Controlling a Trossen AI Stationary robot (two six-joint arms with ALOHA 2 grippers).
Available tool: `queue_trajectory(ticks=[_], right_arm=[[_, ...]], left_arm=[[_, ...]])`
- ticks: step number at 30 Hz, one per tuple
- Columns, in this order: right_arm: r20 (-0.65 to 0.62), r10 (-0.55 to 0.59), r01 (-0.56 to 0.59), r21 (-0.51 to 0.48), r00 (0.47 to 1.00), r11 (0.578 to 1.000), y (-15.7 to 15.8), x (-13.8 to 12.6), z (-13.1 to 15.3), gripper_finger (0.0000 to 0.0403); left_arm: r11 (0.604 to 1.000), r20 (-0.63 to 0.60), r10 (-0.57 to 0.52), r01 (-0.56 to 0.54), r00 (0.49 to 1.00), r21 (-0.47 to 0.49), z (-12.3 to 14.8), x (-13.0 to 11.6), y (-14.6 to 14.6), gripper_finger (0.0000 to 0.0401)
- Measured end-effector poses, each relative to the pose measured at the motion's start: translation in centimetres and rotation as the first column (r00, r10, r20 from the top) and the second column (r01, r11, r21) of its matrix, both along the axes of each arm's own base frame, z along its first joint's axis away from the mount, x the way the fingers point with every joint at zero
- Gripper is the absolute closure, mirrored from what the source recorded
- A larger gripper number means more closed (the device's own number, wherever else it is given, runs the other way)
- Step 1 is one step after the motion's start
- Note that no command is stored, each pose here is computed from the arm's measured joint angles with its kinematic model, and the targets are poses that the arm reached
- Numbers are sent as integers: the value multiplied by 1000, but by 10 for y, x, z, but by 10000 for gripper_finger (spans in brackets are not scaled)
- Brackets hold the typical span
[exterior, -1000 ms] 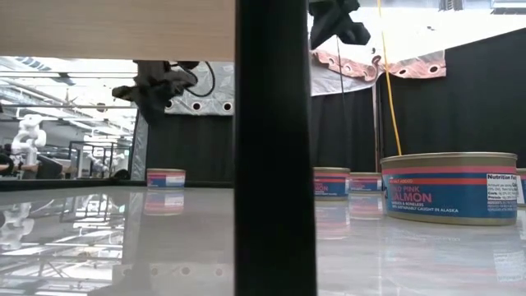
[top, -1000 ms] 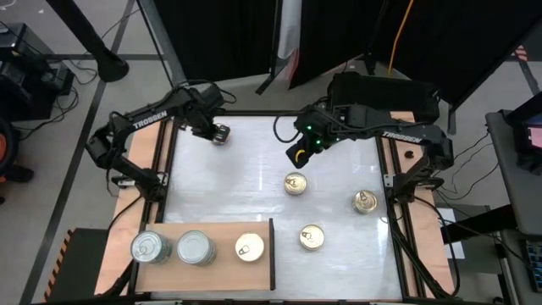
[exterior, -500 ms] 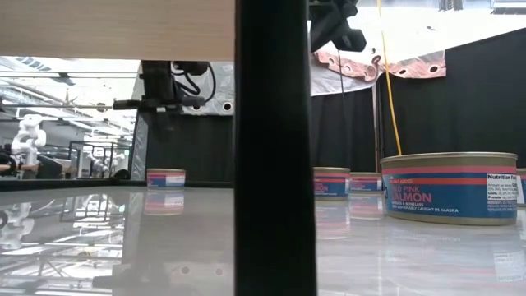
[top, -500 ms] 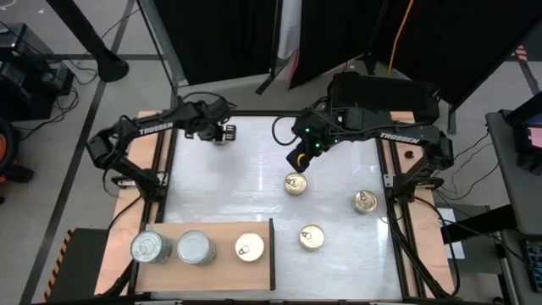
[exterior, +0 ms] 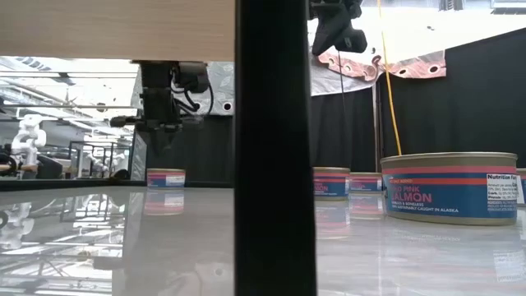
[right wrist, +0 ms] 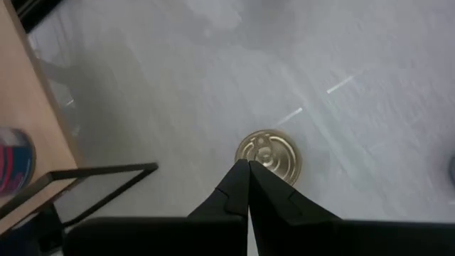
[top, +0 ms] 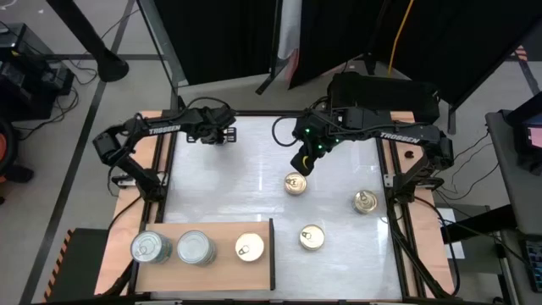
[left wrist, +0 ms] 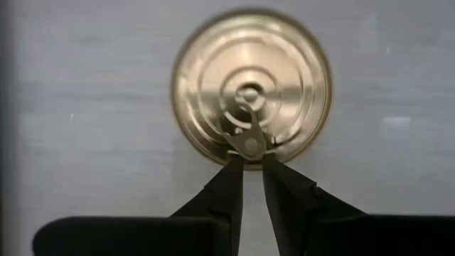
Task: Stack canned seafood by type on shelf
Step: Stack the blue pink tuna can on top of the blue pink tuna can on the shelf
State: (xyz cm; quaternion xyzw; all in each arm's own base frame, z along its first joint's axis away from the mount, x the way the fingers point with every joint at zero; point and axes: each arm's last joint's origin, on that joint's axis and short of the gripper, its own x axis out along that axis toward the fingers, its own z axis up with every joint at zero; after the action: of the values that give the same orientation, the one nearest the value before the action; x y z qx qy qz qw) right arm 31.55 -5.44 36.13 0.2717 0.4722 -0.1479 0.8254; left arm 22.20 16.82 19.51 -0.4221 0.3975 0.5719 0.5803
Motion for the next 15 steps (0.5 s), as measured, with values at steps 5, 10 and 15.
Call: queue_trajectory(ticks=[5,10,15], right_arm=[[-22,11,-11,3,1000,1000,0,-2,-1,403],[-39,18,-18,3,999,1000,1,-3,-2,403],[-38,27,-27,-2,999,1000,1,-3,-2,403]], left_arm=[[999,-3,-12,11,1000,-45,-14,8,3,357],[999,-14,-27,27,1000,-45,-18,12,0,395],[998,-28,-42,40,999,-49,-19,13,-3,391]])
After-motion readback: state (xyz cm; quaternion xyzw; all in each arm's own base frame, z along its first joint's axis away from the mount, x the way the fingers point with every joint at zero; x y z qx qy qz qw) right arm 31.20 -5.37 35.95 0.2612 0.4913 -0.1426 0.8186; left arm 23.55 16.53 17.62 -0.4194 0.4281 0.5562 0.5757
